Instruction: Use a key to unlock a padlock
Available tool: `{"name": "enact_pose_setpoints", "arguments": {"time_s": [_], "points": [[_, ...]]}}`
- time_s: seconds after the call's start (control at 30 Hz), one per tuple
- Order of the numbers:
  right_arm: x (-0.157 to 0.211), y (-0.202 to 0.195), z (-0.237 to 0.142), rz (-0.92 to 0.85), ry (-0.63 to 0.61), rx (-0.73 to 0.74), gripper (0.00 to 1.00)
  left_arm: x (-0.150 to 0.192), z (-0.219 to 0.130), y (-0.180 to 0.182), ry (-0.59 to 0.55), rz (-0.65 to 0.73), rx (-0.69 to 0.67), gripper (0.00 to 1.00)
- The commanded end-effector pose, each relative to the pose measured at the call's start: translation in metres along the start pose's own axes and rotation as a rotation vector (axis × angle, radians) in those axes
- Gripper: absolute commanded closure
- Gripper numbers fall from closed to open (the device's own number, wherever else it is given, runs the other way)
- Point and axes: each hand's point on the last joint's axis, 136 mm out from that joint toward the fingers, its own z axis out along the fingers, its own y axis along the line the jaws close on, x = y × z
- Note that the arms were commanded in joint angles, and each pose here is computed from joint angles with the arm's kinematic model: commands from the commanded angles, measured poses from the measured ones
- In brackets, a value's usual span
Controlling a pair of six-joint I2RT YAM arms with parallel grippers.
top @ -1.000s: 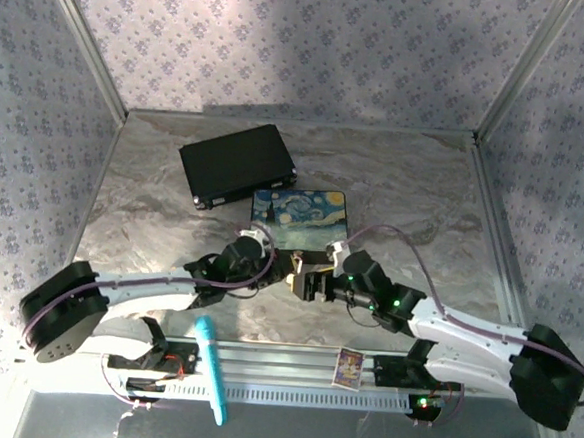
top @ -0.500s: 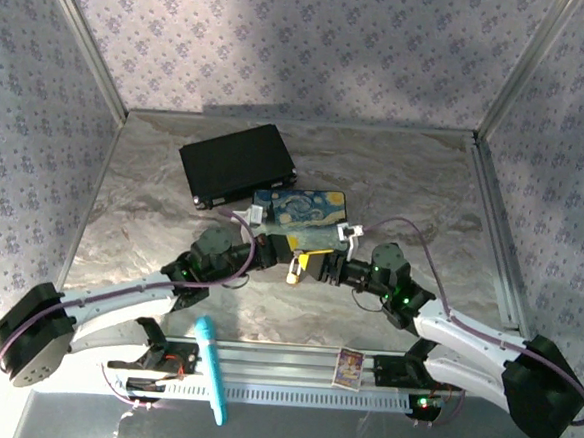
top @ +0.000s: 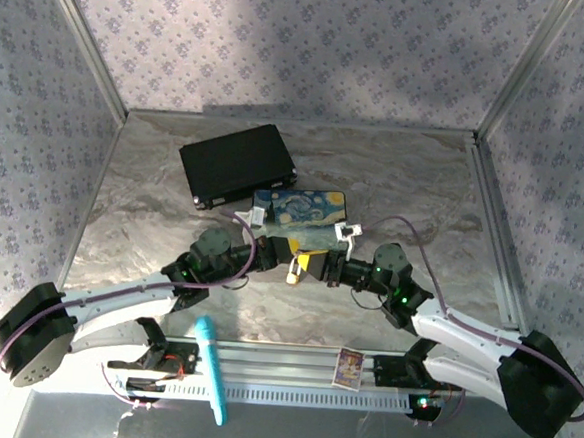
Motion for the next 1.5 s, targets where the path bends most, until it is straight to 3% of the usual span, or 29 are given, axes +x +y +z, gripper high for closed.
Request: {"name": "enact_pose_setpoints", "arguments": {"time_s": [0.0,0.23,0.27,0.37,0.4,0.43,0.6,0.77,1.03,1.47], "points": [[-0.006,0.009,0.001,-0.018,-0.009,-0.04,0.94,0.001,0.0,-0.01,0.006,0.022,0.041,1.0],[-0.005,0.004,-0.002,-0.015,-0.023,-0.027,0.97,0.002,0.001,0.0,0.007,0.016,0.001,1.0],[-0.004,0.003,-0.002,-0.013,-0.023,-0.023,0.97,0.0,0.0,0.006,-0.007,0.014,-0.03,0.94],[0.0,-0.005,-0.003,-0.005,-0.013,0.016,0.98,-0.011,-0.008,0.025,-0.08,0.013,-0.14,0.3],[0.001,-0.013,-0.004,-0.001,-0.012,0.049,0.98,-0.016,-0.012,0.029,-0.108,0.023,-0.167,0.16],[0.004,-0.02,-0.005,0.005,-0.008,0.084,0.98,-0.018,-0.015,0.031,-0.121,0.036,-0.188,0.1],[0.015,-0.062,-0.018,0.047,-0.015,0.275,0.97,-0.027,-0.034,0.063,-0.15,0.092,-0.434,0.09],[0.026,-0.093,-0.034,0.053,0.012,0.453,0.97,-0.009,-0.034,0.098,-0.021,0.182,-0.618,0.14],[0.035,-0.109,-0.053,0.041,0.017,0.556,0.97,0.04,0.011,0.124,0.193,0.255,-0.588,0.22],[0.044,-0.117,-0.06,0.053,0.018,0.578,0.98,0.059,0.036,0.178,0.203,0.305,-0.677,0.33]]}}
